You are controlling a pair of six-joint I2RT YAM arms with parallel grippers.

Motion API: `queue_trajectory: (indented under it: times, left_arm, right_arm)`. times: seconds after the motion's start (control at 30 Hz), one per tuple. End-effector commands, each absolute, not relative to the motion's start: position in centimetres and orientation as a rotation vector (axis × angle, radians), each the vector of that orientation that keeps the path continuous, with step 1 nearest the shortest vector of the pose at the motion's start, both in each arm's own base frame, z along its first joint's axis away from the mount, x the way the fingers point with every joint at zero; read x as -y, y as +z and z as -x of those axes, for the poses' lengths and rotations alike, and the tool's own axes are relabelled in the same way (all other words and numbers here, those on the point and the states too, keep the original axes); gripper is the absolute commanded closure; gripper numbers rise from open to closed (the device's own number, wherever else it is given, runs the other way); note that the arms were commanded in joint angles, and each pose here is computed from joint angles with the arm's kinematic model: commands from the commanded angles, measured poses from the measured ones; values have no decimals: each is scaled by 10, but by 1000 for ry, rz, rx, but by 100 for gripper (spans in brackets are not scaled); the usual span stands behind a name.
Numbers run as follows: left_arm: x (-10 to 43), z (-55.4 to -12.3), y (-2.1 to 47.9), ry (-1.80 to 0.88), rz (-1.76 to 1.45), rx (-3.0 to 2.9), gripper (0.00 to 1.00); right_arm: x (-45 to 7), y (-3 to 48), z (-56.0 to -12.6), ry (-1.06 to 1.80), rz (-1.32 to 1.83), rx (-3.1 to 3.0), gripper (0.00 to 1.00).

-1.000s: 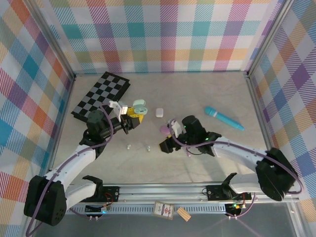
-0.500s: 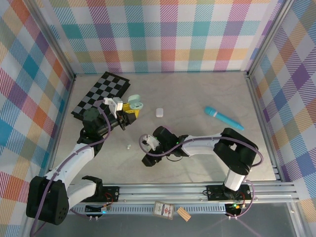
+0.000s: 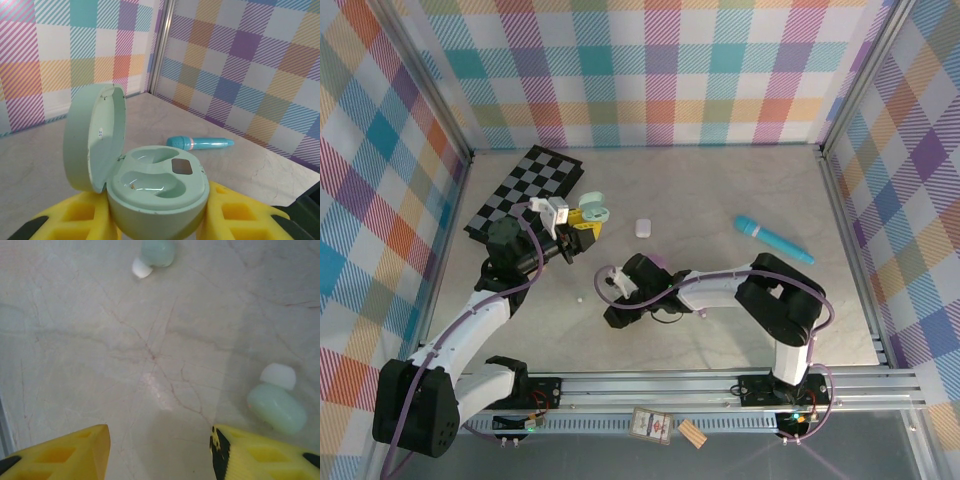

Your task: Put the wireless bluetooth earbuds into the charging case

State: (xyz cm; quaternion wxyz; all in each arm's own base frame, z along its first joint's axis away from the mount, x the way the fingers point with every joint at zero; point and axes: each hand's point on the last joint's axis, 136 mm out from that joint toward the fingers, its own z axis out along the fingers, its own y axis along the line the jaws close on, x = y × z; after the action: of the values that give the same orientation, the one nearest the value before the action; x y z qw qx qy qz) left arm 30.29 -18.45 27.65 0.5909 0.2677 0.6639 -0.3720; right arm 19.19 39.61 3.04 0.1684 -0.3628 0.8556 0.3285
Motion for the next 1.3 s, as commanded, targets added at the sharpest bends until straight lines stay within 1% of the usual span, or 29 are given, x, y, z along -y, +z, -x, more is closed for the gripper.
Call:
queue_trajectory:
  times: [0.0,0.3,0.37,0.5,0.73,0.9,1.0,1.1,1.27]
  left_arm:
    - [183,-300,297,-846,-659,-1477,69]
    - [181,-301,296,-829,-653,-1485,69]
    - [180,-302,297,-821,-647,-1485,69]
    - [180,-303,296,-814,-644,-1489,69]
    - [179,-303,298,-792,-653,-1484,68]
    - [179,-302,296,-789,-665,-1486,68]
    - [180,-301,297,-791,-672,-1481,68]
    - [180,-301,297,-791,-677,-1480,68]
    - [180,-299,297,-793,-678,-1478,68]
  right_arm:
    - [-382,30,-215,862,912,-2449,44]
    - [-368,56,-248,874,826,-2410,43]
    - [-367,64,-247,936,759,-2435,42]
    - [-372,77,-242,1086,565,-2513,43]
    - [-376,69,-232,1261,33,-2766,46]
    - [-372,50,-238,1222,-206,-2792,50]
    - [-375,38,-237,1221,-267,-2814,52]
    - [-379,32,-233,1206,-266,-2840,53]
    - [-384,24,-229,1207,-269,-2878,57]
